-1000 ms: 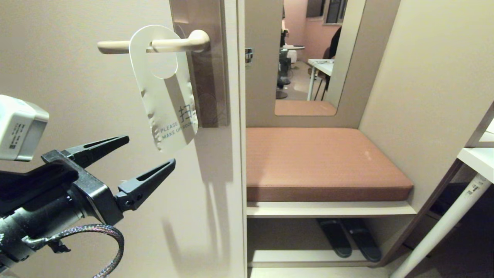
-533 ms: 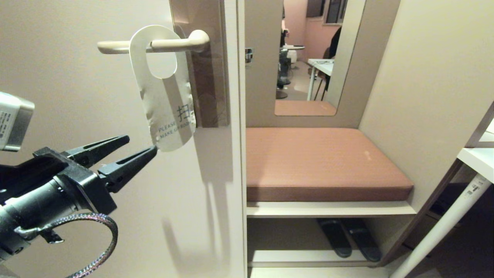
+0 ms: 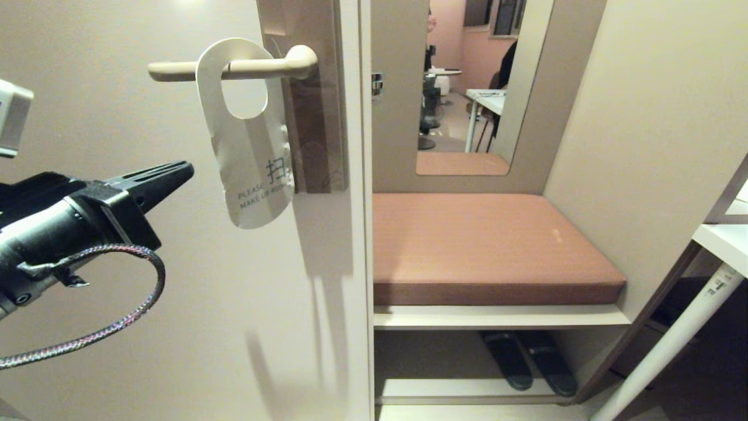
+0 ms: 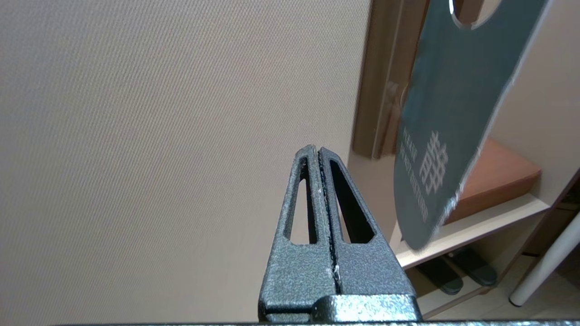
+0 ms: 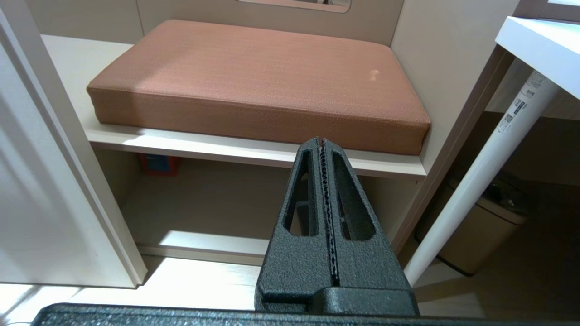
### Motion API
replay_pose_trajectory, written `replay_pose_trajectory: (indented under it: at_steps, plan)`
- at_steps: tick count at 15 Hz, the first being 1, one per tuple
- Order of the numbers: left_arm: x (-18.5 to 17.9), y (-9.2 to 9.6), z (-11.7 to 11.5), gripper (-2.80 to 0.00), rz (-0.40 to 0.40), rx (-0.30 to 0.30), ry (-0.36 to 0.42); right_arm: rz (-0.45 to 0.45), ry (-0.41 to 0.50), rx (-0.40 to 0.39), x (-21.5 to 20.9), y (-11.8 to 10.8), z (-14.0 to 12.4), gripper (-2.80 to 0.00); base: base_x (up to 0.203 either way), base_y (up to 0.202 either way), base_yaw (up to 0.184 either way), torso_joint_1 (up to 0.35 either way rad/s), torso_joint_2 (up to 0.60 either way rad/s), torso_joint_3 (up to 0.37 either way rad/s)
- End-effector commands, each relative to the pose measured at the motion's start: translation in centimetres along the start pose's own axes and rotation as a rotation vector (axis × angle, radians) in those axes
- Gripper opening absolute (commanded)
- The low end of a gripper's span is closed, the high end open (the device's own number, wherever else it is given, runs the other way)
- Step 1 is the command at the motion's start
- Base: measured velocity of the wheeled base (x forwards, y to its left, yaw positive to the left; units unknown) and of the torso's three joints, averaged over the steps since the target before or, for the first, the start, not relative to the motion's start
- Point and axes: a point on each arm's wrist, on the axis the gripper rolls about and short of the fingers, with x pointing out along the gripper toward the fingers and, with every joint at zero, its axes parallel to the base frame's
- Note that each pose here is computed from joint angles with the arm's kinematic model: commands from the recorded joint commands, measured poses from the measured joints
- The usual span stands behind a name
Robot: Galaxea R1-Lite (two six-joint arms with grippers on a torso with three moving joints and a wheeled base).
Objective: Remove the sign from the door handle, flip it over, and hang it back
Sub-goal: Hang the sign back with the other side facing out
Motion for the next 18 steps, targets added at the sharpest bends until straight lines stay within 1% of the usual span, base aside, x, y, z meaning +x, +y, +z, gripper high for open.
replay_pose_trajectory:
  at_steps: [1,5,9,15,18]
  plan:
    - [1.3,0.1,0.2,-2.8,-0.008,0.002,0.005,0.001,0.0,-0.001,0.0,0.0,0.0,-2.8,0.0,0.0,0.0,0.0,0.0,0.0]
    - [2.5,-0.1,0.1,-2.8,-0.049,0.002,0.014,0.001,0.0,-0.001,0.0,0.0,0.0,-2.8,0.0,0.0,0.0,0.0,0.0,0.0]
    - [2.3,-1.4,0.2,-2.8,-0.112,0.003,0.01,0.001,0.0,-0.001,0.0,0.0,0.0,-2.8,0.0,0.0,0.0,0.0,0.0,0.0]
    - [2.5,-2.1,0.1,-2.8,-0.147,0.001,0.015,0.001,0.0,-0.001,0.0,0.0,0.0,-2.8,0.0,0.0,0.0,0.0,0.0,0.0]
    - [2.9,-2.9,0.3,-2.8,-0.178,0.0,0.01,0.001,0.0,-0.001,0.0,0.0,0.0,-2.8,0.0,0.0,0.0,0.0,0.0,0.0]
